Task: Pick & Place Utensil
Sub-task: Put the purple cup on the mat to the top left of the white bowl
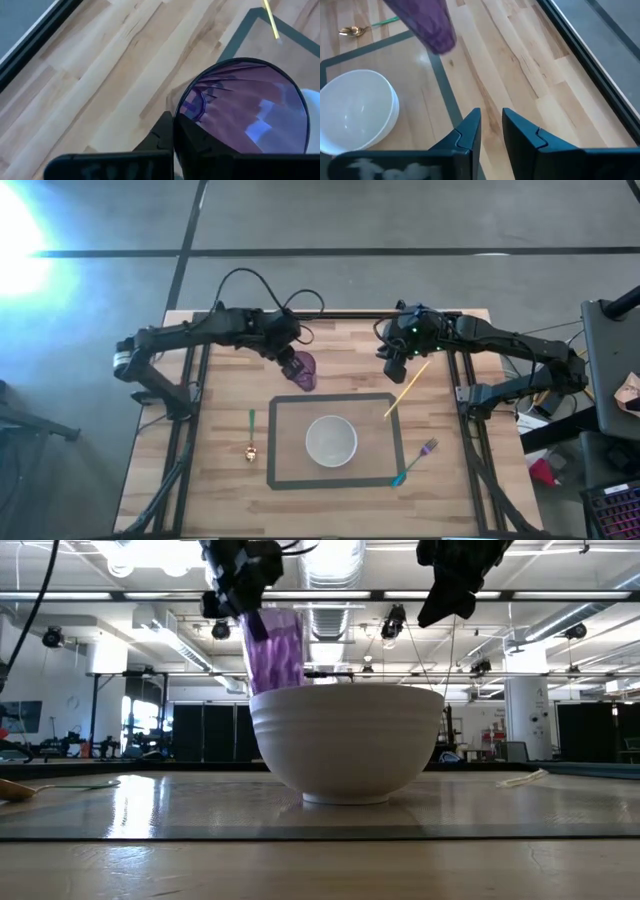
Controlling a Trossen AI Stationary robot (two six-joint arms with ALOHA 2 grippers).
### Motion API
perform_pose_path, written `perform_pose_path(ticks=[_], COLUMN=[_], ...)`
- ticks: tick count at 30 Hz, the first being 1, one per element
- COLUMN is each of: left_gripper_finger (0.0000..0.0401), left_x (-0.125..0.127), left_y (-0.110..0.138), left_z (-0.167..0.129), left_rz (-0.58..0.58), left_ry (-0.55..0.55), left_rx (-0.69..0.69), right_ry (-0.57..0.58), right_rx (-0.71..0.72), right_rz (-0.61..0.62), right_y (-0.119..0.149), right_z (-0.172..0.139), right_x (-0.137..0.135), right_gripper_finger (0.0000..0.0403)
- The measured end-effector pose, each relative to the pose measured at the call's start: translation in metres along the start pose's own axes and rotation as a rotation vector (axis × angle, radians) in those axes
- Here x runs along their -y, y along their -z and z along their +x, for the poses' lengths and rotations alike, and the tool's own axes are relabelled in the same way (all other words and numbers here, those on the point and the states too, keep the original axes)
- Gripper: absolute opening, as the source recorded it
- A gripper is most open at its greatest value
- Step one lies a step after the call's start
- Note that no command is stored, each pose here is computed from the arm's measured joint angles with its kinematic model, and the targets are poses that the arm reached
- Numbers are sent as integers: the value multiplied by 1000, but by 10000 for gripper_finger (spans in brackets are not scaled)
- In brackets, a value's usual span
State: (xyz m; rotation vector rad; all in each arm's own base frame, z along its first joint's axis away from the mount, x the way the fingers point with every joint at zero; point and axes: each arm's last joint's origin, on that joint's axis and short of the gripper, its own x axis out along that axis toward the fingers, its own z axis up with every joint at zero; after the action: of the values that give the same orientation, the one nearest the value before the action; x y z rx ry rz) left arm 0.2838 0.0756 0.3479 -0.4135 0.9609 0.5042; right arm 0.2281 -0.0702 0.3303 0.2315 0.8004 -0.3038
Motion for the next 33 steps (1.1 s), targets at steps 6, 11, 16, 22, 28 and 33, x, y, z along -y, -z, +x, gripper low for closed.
perform_pose_path(ticks=[6, 11, 16, 22, 28, 33], left_gripper_finger=[4, 3, 4, 4, 4, 4], left_x=[-5, -4, 1, 7, 9, 13], left_y=[16, 33, 49, 67, 78, 81], left_z=[-25, -38, -38, -22, -3, 9], left_rz=[-20, -36, -47, -60, -75, -79], left_ry=[37, 56, 82, 80, 98, 146], left_rx=[-17, -29, -62, -146, -187, -173], right_ry=[2, 6, 7, 6, 7, 4], right_rx=[-35, -70, -74, -64, -60, -37], right_rz=[-3, -1, 2, 6, 10, 9], right_y=[4, 8, 9, 9, 11, 12], right_z=[-1, -3, -4, -8, -13, -20], right_x=[0, 1, 1, 1, 1, 1], right_gripper_finger=[64, 66, 74, 82, 74, 65])
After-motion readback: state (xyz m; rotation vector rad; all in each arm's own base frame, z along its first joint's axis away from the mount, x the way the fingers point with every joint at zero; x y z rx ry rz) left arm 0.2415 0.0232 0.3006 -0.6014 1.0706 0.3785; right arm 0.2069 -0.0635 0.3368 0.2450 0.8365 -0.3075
